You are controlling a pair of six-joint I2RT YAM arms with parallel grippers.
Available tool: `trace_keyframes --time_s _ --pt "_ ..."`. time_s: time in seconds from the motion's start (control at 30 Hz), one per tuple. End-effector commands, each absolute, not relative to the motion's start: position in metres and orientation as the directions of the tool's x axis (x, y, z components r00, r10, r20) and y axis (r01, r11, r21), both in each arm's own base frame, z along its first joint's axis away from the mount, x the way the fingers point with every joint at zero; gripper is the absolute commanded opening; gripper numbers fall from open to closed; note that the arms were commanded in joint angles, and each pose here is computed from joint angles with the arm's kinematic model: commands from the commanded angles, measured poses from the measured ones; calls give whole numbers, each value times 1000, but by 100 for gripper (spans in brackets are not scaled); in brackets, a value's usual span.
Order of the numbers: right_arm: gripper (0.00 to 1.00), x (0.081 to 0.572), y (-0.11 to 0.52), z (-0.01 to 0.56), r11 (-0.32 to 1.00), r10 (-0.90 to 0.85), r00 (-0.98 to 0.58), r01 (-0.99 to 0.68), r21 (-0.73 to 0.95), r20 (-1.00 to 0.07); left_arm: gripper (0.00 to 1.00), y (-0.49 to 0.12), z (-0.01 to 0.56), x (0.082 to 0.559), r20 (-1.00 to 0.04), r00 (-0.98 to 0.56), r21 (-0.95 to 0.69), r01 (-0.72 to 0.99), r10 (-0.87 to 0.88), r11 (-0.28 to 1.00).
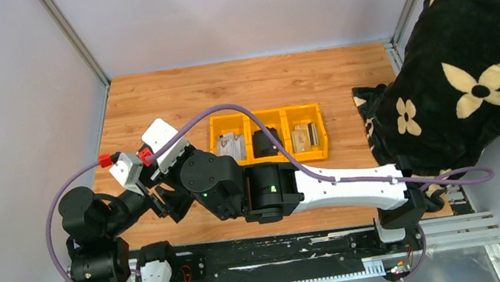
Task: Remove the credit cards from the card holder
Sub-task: Open the card holder.
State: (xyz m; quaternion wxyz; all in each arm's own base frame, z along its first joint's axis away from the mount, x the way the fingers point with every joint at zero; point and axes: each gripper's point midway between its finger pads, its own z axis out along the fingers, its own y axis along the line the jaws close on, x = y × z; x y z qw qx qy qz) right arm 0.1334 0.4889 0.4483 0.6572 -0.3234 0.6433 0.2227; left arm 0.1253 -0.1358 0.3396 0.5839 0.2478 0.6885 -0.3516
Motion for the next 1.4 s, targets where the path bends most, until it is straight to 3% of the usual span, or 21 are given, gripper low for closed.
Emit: trace_keyframes --time_s 0.0,0.27,0.57,0.97,1.17,1.37 --pt "0 133 468 477 726 -52 90 -680 -100 -995 100 -134 350 121 -988 -143 -151 746 -65 649" --pt "0 144 458 472 743 -65 83 -661 -104 -994 100 -143 353 106 -988 -141 -154 789 -69 595" --pt "0 164 441 458 752 -69 15 -656 -62 -998 100 -136 351 113 -992 -116 -118 764 -44 635" --pt "0 148 465 451 687 -10 -83 -725 54 -996 100 -136 351 124 -989 -145 -138 770 -41 623" --pt "0 134 478 457 644 37 -115 -757 112 -993 100 -129 360 149 -982 -118 -187 716 -147 673" --pt "0 132 483 463 636 58 -117 -762 127 -991 100 -144 370 136 -966 -124 -234 789 -226 568"
